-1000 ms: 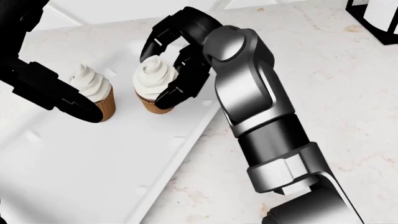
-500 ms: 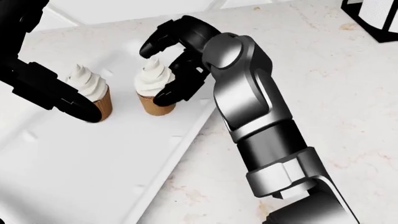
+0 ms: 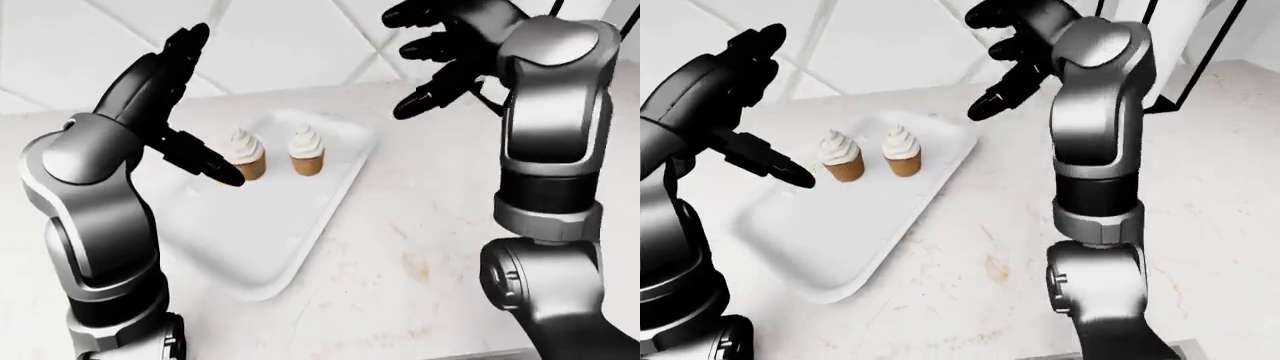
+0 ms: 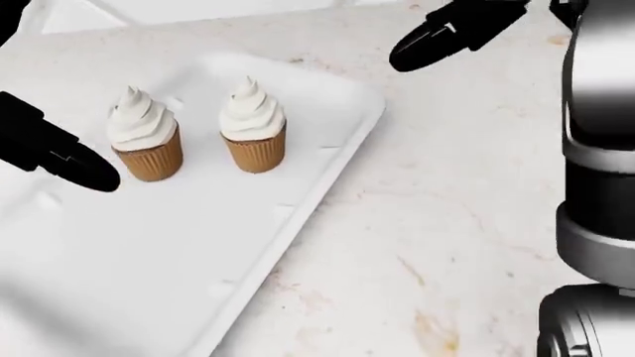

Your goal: Move the dessert items from the plate to the tray.

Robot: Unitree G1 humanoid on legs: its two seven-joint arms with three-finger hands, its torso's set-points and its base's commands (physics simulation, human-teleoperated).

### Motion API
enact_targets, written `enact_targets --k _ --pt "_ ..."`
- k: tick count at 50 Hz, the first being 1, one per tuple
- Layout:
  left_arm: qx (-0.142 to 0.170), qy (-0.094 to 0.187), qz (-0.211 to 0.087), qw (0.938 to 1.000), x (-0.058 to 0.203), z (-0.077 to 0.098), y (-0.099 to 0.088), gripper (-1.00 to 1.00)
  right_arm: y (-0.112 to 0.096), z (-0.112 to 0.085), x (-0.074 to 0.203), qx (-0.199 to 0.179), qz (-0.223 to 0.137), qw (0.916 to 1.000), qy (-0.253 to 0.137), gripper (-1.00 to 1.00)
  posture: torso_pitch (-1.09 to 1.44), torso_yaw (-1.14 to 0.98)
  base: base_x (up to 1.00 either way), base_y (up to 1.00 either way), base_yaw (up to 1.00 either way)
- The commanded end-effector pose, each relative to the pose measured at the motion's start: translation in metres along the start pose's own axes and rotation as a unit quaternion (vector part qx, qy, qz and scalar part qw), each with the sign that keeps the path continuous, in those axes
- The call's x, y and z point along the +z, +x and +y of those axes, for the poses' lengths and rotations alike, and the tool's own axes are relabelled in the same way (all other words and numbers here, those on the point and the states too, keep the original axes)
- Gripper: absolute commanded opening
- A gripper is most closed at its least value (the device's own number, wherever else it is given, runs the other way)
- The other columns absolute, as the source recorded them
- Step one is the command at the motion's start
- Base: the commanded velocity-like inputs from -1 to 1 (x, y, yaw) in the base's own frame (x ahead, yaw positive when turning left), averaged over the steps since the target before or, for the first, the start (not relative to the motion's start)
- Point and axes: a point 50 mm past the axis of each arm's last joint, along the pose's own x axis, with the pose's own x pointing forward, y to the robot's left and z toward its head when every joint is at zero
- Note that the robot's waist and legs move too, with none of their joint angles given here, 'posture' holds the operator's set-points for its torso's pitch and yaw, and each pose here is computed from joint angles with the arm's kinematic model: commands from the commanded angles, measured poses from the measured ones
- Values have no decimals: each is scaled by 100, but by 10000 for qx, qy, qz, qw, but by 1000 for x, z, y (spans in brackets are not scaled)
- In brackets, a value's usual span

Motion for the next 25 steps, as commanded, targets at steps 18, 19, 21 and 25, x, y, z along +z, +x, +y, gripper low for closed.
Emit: enact_targets --k 18,19,21,25 --pt "774 348 293 9960 -21 44 -45 100 -122 -72 -52 -1307 -125 9892 643 100 0 0 0 0 0" --pt "802 417 302 9955 -22 44 -49 100 -130 -71 -55 -1341 -115 9888 639 100 0 0 0 0 0" --pt "975 465 245 9938 -19 49 -58 100 -147 -73 -58 -1563 -180 9852 680 100 0 0 0 0 0" --pt "1240 547 142 9907 -14 54 -81 100 -180 -67 -64 -1939 -279 9791 550 100 0 0 0 0 0"
